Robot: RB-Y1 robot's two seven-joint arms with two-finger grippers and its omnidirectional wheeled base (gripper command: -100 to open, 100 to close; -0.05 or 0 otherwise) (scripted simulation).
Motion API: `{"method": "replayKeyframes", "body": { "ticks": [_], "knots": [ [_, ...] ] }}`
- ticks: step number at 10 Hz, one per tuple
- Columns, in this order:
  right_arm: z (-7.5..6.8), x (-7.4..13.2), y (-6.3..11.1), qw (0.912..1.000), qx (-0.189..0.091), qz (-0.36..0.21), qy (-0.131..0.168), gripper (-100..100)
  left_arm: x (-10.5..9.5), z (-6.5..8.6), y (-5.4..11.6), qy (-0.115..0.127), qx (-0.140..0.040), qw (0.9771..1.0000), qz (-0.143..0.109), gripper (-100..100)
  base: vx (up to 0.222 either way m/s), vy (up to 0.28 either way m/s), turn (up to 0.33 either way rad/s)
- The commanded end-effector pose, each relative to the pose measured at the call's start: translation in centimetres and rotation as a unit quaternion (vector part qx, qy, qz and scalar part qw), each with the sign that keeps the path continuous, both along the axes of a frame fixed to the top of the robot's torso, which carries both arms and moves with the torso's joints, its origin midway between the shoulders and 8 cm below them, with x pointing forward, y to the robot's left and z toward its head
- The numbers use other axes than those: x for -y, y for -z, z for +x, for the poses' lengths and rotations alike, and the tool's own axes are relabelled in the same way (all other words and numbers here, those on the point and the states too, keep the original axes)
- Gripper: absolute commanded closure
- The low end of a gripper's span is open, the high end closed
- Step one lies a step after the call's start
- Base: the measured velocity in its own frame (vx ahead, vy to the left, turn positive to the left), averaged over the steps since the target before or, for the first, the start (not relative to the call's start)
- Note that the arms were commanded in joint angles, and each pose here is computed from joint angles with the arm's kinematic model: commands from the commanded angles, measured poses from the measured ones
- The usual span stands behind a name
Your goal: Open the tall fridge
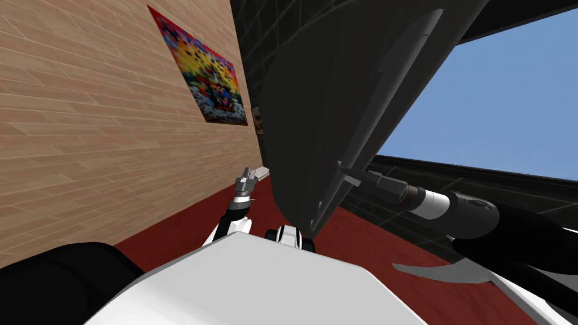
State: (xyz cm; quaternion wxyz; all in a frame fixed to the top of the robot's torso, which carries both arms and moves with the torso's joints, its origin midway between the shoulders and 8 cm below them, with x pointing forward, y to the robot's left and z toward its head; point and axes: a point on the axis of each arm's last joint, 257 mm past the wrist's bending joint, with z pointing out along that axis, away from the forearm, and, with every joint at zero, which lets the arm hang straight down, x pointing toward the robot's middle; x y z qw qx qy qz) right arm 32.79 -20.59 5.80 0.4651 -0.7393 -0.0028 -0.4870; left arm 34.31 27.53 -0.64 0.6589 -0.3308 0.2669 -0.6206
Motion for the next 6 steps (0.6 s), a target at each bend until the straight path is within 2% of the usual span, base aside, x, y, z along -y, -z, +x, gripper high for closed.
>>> {"method": "replayKeyframes", "body": {
  "ticks": [1,4,6],
  "knots": [
    [0.7,1.8,-0.3,0.9996,-0.001,0.004,0.026,100,0.0,0.0,0.0,0.0,0.0,1.0,0.0,0,-0.196,0.316,-0.178],
    [1.5,4.0,-0.6,0.9983,0.0,0.004,0.059,100,0.0,0.0,0.0,0.0,0.0,1.0,0.0,0,-0.191,0.354,-0.179],
    [1.8,4.8,-0.7,0.9976,0.001,0.004,0.07,100,0.0,0.0,0.0,0.0,0.0,1.0,0.0,0,-0.179,0.235,-0.062]
  ]
}}
